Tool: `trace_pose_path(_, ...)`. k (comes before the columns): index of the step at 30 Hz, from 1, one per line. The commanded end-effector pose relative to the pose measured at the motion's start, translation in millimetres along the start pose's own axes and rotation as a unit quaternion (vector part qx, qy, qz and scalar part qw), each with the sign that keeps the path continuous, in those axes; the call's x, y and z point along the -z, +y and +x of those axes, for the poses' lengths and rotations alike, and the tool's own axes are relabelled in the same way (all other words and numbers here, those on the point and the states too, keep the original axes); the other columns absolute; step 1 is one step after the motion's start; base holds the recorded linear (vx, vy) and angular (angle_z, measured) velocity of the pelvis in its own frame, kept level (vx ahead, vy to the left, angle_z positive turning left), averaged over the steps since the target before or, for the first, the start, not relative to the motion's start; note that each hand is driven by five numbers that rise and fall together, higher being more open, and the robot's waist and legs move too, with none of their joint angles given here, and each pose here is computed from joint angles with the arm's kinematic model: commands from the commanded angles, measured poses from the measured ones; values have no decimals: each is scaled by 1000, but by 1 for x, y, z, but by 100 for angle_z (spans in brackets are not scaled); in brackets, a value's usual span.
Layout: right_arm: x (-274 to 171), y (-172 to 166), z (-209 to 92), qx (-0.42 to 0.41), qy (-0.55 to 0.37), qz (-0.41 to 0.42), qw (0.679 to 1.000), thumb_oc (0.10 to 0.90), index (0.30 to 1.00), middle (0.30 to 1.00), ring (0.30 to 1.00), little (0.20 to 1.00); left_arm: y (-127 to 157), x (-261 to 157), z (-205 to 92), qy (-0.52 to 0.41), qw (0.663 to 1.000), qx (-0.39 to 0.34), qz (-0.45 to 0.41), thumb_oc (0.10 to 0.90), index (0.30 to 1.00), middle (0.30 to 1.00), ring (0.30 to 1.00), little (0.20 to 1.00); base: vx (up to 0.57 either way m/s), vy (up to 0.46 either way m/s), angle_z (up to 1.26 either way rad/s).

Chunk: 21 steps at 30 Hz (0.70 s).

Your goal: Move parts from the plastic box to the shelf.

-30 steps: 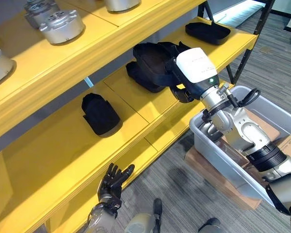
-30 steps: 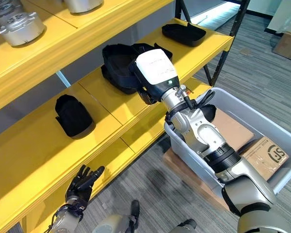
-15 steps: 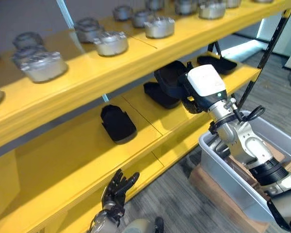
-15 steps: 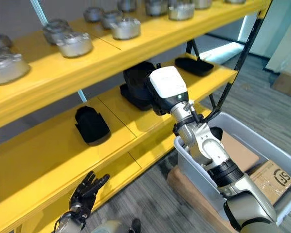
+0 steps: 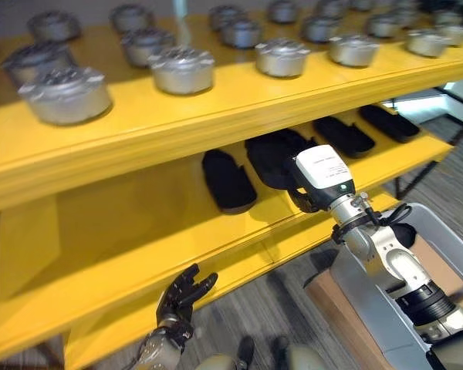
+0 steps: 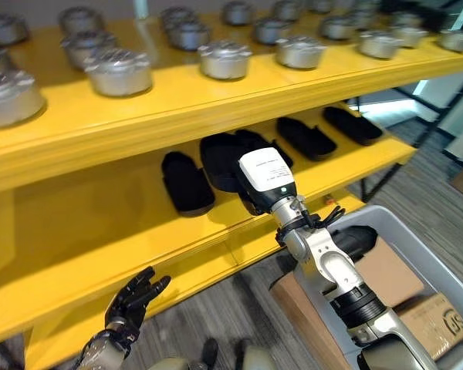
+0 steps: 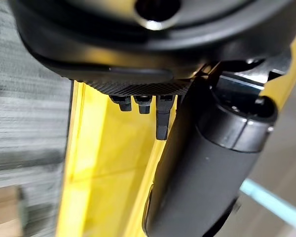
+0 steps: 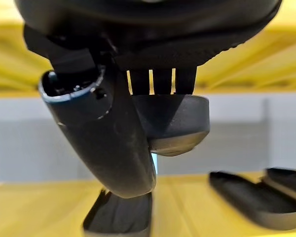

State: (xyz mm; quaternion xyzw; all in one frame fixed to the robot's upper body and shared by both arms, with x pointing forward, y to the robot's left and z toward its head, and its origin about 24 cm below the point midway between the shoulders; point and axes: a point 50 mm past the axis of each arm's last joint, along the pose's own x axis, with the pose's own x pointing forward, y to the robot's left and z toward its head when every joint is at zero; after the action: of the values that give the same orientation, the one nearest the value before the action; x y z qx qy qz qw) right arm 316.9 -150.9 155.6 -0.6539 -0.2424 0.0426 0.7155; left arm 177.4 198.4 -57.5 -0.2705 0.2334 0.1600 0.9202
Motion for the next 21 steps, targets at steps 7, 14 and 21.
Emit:
trace_pose_path(7, -18, -84, 31, 192, -61, 11, 979, 400, 300, 300, 300, 300, 9, -38, -8, -104, 995, -2, 1, 900, 1000, 1000, 1000, 1000, 84, -146, -2)
trace_pose_path(14, -27, -93, 36, 213, -82, 11, 974, 400, 300, 300, 300, 300, 7, -42, -9, -110, 994, -1, -2, 900, 1000, 1000, 1000, 1000, 45, -153, 18)
trace_pose_path(21, -37, -120, 48, 264, -108, -9, 958, 400, 300, 300, 300, 300, 2, -52, -8, -122, 992, 17, 7, 900, 1000, 1000, 1000, 1000, -48, -80, 14)
